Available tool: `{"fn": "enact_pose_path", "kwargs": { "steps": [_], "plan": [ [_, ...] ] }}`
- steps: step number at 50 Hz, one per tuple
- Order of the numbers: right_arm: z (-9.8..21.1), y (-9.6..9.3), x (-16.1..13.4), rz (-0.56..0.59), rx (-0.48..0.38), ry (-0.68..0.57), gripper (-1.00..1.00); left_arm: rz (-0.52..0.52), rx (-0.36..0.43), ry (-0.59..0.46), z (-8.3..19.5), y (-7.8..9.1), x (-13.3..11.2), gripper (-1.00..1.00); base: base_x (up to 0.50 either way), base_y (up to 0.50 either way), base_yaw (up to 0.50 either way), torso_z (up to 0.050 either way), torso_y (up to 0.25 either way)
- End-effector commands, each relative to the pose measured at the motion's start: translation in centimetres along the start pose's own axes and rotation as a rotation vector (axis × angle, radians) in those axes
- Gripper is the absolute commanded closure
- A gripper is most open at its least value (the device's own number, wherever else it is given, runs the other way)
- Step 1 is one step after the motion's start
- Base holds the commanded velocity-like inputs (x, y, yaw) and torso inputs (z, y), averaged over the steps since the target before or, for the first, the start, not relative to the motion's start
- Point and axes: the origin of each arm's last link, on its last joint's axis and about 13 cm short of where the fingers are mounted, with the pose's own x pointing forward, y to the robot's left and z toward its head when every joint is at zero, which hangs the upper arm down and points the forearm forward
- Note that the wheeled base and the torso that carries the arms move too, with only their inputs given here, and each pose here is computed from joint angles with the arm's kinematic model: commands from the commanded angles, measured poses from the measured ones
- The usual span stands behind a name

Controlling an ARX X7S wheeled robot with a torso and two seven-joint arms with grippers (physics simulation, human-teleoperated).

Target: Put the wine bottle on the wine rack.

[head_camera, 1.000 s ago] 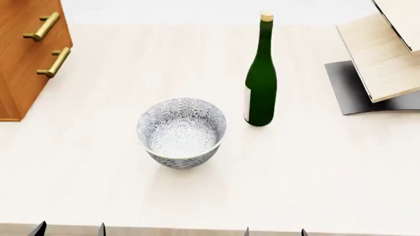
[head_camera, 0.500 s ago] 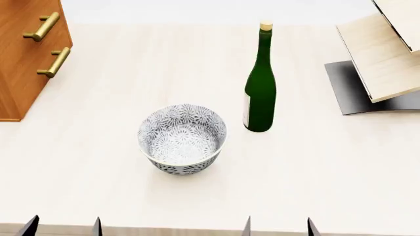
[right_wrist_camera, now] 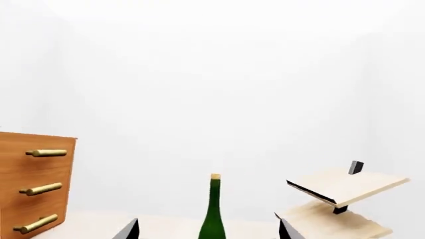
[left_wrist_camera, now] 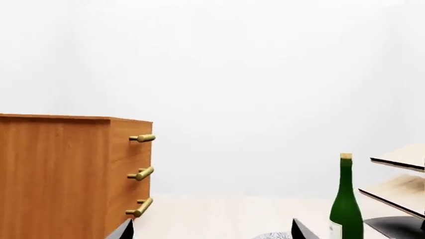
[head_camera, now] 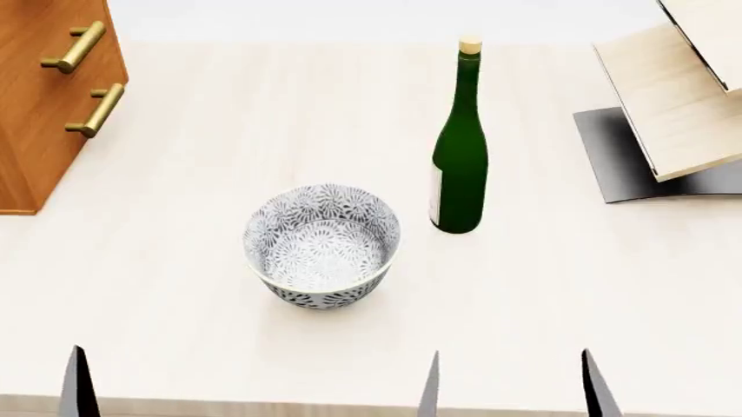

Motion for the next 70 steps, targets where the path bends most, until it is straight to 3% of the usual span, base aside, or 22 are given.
{"fn": "enact_pose_path", "kwargs": {
  "steps": [1,20,70],
  "plan": [
    [3.3,0.0,-1.0,-0.006,-0.004,-0.201,-1.00,0.027,0.015,-0.169,2.7,0.1,-1.0,-1.00,0.00,0.00,0.00,0.000,0.000],
    [4.3,0.1,-2.0,-0.043,-0.018,-0.441,-1.00,0.054,0.015,-0.389,3.9,0.0,-2.3,-1.00,0.00,0.00,0.00,0.000,0.000],
    [3.2,0.2,-1.6,-0.047,-0.014,-0.346,-1.00,0.042,0.037,-0.351,3.5,-0.2,-2.1,-1.00,0.29,0.00,0.00,0.000,0.000]
  ]
}}
